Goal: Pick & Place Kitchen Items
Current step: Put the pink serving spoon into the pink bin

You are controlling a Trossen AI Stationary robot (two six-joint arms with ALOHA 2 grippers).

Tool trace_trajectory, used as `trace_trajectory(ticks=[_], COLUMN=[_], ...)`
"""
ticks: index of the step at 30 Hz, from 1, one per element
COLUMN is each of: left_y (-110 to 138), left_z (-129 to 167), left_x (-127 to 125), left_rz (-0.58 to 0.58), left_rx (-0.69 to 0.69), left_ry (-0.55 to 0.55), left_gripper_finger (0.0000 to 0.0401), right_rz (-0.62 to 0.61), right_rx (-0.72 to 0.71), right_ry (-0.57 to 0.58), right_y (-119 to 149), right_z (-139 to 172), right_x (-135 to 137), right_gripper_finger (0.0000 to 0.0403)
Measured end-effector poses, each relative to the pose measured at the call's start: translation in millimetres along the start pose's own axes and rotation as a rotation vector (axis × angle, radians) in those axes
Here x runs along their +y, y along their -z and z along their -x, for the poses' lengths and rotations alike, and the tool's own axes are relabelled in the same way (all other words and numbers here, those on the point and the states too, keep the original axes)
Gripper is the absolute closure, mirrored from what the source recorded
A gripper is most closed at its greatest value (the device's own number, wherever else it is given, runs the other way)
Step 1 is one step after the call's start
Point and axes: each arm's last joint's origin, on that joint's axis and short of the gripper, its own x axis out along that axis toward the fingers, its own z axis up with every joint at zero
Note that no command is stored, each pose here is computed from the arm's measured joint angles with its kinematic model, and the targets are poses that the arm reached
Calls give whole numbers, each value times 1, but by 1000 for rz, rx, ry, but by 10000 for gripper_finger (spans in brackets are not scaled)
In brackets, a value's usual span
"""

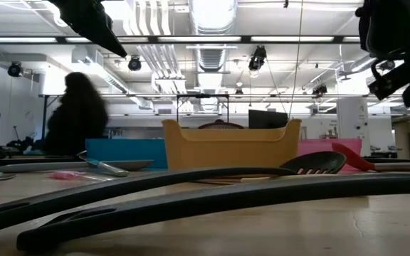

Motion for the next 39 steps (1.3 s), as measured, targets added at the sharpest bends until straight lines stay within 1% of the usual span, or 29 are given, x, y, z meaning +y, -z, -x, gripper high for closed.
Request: trace_trajectory(ticks=[3,7,17,23,32,35,39], left_y=[0,0,0,0,0,0,0], left_z=[0,0,0,0,0,0,0], left_x=[0,0,0,0,0,0,0], left_rz=[1,1,5,5,5,5,6], left_rx=[0,0,0,0,0,0,0], left_ry=[0,0,0,0,0,0,0], left_gripper_finger=[266,266,266,266,266,266,266], right_rz=[-17,-28,-99,-164,-233,-228,-233], right_rx=[8,-11,8,76,115,141,160], right_ry=[8,-13,-21,-105,-97,-126,-128], right_y=[-4,-9,-22,-29,-39,-43,-47], right_z=[-4,-4,-7,-7,-18,-22,-30], right_x=[-2,-1,-3,-1,-9,-11,-15], right_gripper_finger=[159,158,183,193,208,213,220])
